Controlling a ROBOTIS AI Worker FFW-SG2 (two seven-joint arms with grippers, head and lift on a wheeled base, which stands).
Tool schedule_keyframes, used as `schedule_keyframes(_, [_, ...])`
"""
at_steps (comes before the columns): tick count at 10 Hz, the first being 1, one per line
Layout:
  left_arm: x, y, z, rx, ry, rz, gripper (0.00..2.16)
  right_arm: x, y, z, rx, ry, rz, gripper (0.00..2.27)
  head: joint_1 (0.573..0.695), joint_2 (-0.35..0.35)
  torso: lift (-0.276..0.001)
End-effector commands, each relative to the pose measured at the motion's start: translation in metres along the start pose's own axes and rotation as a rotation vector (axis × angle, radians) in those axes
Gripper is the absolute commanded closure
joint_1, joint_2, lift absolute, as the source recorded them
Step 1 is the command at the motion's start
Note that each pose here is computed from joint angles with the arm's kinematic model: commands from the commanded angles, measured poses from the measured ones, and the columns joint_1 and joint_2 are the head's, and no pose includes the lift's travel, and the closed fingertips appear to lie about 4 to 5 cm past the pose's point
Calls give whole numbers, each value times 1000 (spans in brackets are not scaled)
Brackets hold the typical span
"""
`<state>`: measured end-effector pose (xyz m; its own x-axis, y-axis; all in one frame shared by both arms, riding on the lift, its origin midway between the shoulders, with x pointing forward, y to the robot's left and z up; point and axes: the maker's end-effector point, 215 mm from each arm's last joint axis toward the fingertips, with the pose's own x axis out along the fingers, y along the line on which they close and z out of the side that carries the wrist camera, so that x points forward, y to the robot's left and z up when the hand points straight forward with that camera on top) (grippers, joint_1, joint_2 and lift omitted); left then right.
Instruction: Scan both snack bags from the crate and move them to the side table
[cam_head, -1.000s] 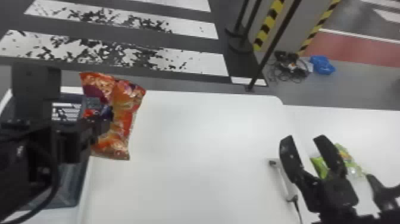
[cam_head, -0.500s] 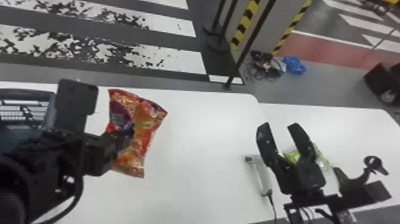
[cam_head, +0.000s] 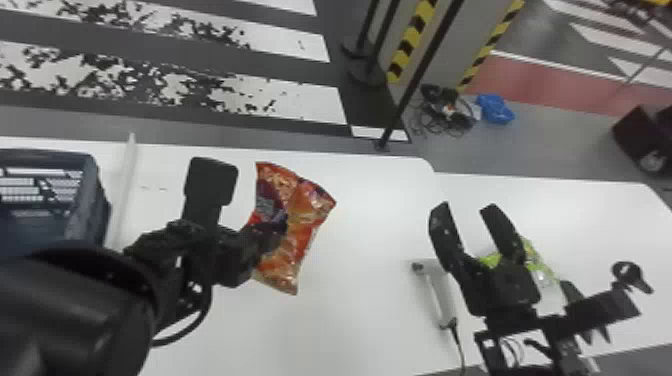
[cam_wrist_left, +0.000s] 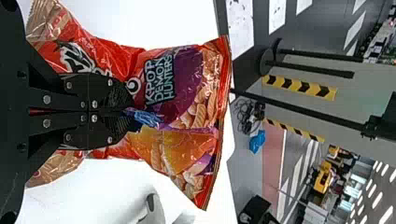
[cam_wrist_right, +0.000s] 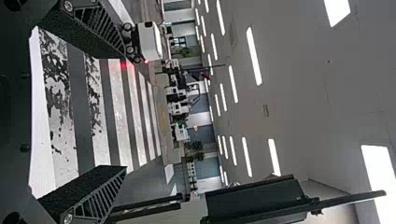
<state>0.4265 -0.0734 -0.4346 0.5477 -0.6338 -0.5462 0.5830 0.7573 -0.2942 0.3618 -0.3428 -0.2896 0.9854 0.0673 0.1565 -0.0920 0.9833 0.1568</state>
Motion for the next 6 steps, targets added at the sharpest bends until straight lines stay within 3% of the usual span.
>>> schedule_keyframes(1, [24, -18, -10, 20, 19, -45, 1973, 1, -4, -2, 2, 6, -4, 76, 695, -350, -29])
schedule_keyframes(4, [54, -37, -58, 84, 112, -119, 1973, 4, -10, -7, 1, 20, -11, 76, 695, -350, -29])
schedule_keyframes(6, [67, -41, -80, 138, 151, -139, 1973, 12, -9, -31, 14, 103, -3, 76, 695, -350, -29])
